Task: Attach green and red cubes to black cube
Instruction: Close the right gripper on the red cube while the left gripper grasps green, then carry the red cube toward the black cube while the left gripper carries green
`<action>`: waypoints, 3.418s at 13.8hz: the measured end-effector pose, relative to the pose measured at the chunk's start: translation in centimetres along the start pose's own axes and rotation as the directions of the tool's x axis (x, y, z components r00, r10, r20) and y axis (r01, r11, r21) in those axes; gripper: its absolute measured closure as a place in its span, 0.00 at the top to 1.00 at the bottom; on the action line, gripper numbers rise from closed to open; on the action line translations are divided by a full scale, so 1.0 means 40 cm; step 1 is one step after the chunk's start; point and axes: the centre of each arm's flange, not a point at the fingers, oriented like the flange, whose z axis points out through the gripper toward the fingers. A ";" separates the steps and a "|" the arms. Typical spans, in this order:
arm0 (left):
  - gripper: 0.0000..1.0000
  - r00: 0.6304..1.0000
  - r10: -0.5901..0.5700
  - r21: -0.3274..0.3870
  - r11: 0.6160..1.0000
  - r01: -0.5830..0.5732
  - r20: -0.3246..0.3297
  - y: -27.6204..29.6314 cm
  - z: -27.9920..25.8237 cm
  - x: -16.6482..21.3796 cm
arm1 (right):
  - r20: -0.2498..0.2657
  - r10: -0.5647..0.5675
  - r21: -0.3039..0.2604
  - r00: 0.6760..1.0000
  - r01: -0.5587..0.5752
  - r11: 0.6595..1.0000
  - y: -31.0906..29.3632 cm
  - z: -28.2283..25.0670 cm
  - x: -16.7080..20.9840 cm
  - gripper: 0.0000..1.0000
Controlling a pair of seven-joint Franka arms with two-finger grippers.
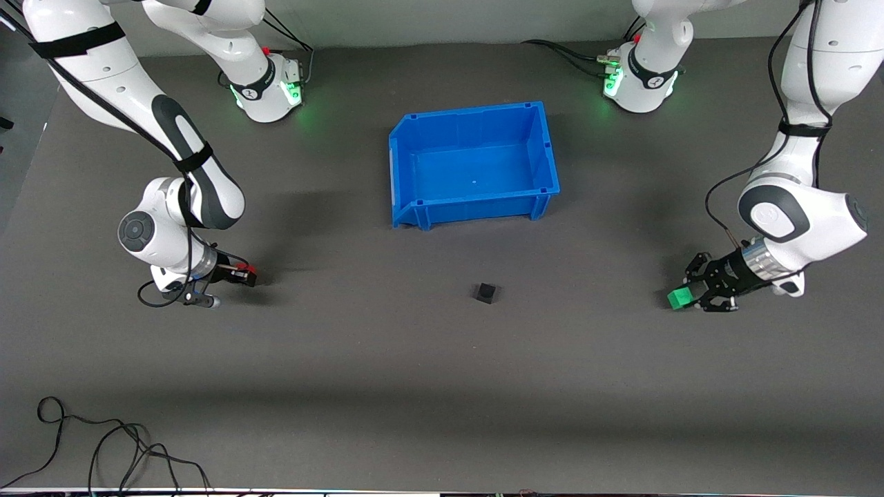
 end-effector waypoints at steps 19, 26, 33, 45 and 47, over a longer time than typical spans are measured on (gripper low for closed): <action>0.37 0.963 0.264 0.095 0.958 -0.269 0.059 0.025 0.186 -0.490 | -0.017 -0.002 0.008 1.000 0.003 1.000 -0.022 -0.007 0.000 0.41; 0.37 0.960 0.277 0.124 0.952 -0.279 0.034 0.011 0.237 -0.470 | -0.031 0.429 0.049 0.903 -0.428 0.903 -0.195 -0.028 -0.004 0.40; 0.37 0.965 0.261 0.148 0.953 -0.263 0.031 -0.011 0.270 -0.487 | 0.017 0.810 0.131 0.586 -0.805 0.579 -0.629 -0.042 -0.002 0.40; 0.37 0.970 0.242 0.184 0.953 -0.239 0.006 -0.117 0.382 -0.637 | 0.094 0.973 0.064 0.211 -0.976 0.206 -1.078 -0.024 -0.134 0.40; 0.37 0.965 0.264 0.190 0.947 -0.259 0.002 -0.124 0.392 -0.653 | 0.062 0.984 0.005 0.169 -0.986 0.169 -1.135 -0.016 -0.170 0.40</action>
